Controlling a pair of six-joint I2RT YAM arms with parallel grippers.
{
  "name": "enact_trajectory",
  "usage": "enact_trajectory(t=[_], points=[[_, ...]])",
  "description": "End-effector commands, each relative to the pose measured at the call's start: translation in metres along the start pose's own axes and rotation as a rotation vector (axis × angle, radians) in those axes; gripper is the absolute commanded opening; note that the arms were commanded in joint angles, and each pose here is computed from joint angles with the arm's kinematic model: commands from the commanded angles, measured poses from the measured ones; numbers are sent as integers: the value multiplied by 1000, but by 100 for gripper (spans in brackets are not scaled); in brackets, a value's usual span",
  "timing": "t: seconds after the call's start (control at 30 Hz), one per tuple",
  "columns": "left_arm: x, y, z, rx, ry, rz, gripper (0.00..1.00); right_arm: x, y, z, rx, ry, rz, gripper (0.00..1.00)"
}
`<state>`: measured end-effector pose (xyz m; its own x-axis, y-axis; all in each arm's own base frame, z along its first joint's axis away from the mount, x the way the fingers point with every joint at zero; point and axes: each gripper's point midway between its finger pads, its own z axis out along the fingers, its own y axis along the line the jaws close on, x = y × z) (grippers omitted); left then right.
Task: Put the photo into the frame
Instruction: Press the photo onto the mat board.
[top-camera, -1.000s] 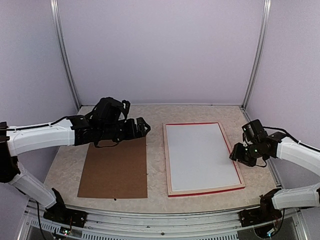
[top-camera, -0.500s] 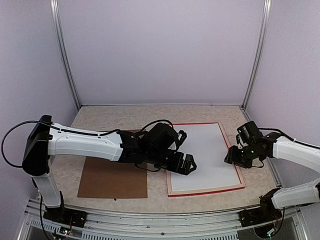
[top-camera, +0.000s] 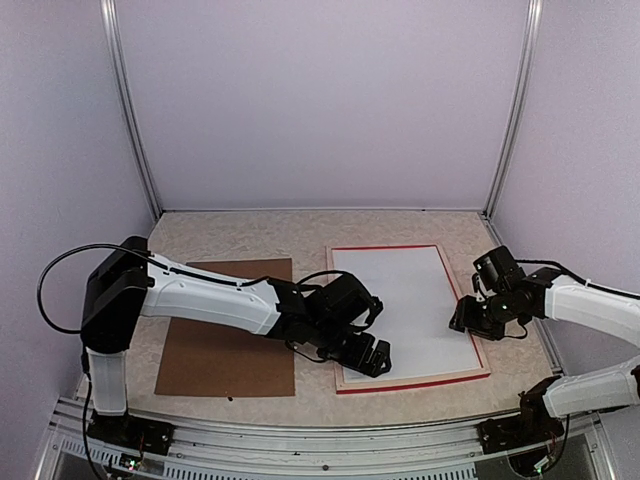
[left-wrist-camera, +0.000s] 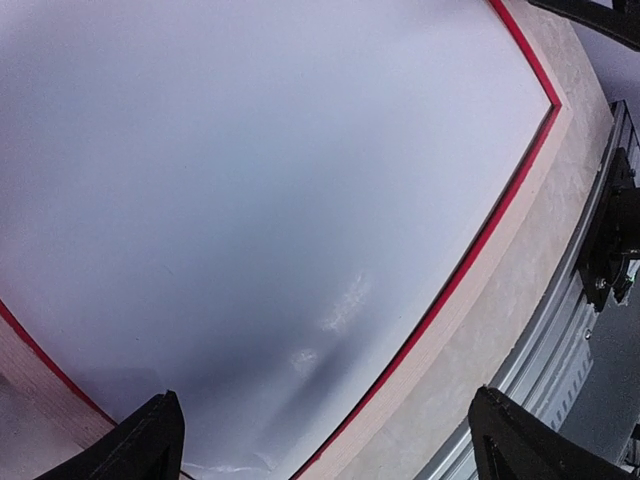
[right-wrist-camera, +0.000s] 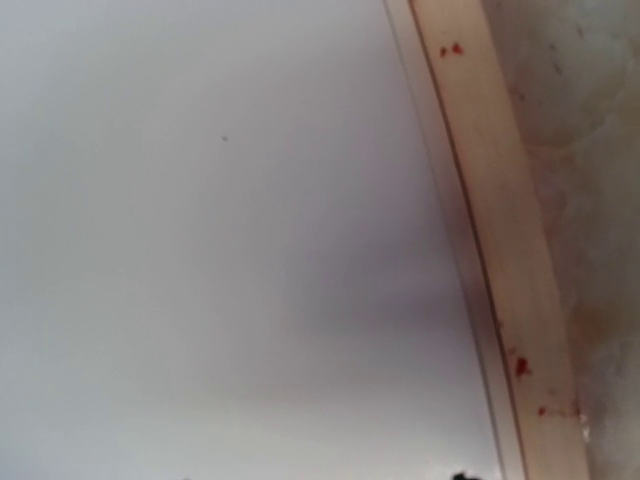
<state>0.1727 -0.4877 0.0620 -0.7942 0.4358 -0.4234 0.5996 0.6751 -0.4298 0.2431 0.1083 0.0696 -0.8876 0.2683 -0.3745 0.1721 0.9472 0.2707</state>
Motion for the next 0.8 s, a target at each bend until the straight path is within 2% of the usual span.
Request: enact_trajectory(t=[0.0, 0.47, 0.77], points=[[13, 1, 8, -5, 43, 18, 99, 3, 0, 3, -2, -1, -15, 55], [30, 18, 17, -147, 99, 20, 99, 5, 1, 8, -5, 11, -21, 56], [-12, 1, -20, -150, -45, 45, 99, 1, 2, 4, -5, -4, -27, 56]])
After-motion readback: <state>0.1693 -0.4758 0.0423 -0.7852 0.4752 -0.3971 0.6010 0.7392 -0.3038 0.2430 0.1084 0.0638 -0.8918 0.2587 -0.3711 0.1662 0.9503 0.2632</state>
